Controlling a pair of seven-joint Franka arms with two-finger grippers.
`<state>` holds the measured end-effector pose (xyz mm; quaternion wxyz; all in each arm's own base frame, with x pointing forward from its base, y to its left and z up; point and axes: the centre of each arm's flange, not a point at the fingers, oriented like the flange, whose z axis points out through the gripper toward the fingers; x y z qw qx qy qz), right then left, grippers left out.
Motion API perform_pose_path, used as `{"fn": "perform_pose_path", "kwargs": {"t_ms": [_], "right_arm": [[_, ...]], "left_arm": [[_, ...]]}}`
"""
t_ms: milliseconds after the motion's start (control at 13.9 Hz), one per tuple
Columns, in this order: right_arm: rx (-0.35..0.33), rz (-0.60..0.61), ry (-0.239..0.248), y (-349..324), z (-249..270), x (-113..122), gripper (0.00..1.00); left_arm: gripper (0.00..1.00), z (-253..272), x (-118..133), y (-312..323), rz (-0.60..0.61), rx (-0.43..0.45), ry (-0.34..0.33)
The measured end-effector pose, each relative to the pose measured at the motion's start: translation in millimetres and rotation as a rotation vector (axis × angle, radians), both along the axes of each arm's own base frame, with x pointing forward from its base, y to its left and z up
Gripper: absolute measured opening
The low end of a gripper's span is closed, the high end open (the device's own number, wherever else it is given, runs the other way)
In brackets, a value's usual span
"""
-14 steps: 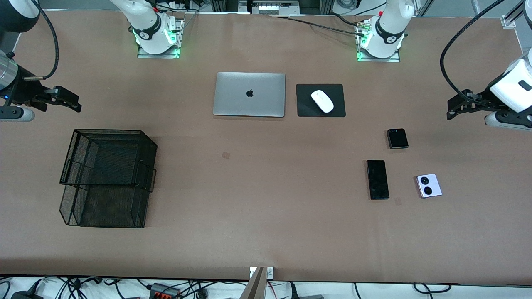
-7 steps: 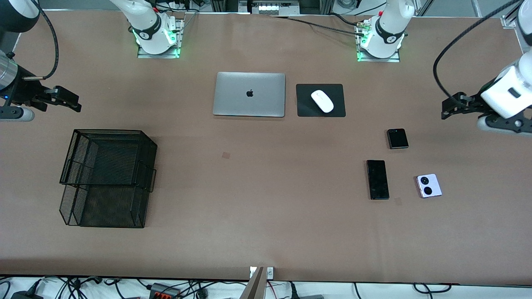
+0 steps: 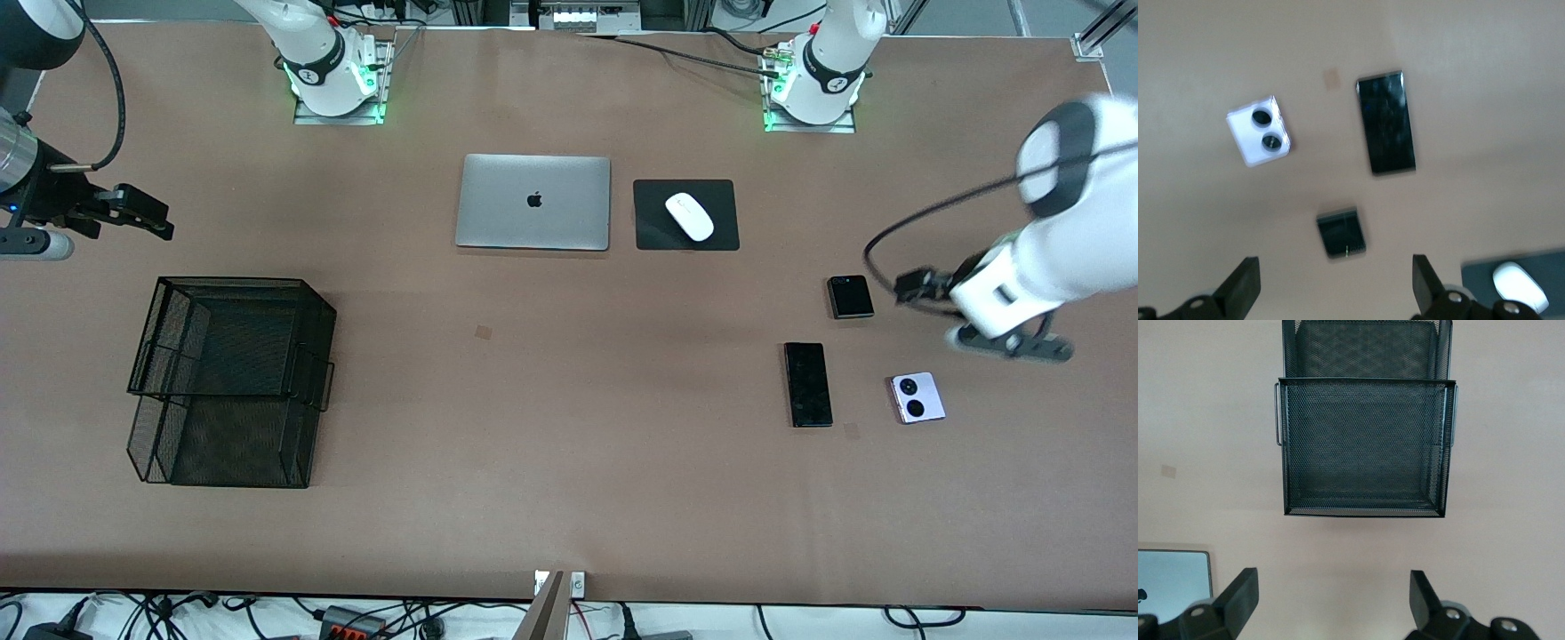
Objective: Place phones with both arms
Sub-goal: 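Reach the left gripper down over the black slab phone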
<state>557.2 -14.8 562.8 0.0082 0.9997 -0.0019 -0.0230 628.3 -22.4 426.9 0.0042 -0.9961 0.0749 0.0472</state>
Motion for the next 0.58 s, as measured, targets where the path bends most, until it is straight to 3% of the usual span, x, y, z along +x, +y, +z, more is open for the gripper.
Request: {"fn": "perform_pose_path", "kwargs": {"t_ms": [360,576], "right_arm": [[-0.002,0.000,0.012,0,-7,2,1.00],[-0.002,0.000,0.020,0,-11,4,1.00]], "left_arm": [[1.00,-113,17,-37,-0.033,-0.035,-0.163],[1.00,-168,14,-55,-0.034,-0.060,-0.205]]}}
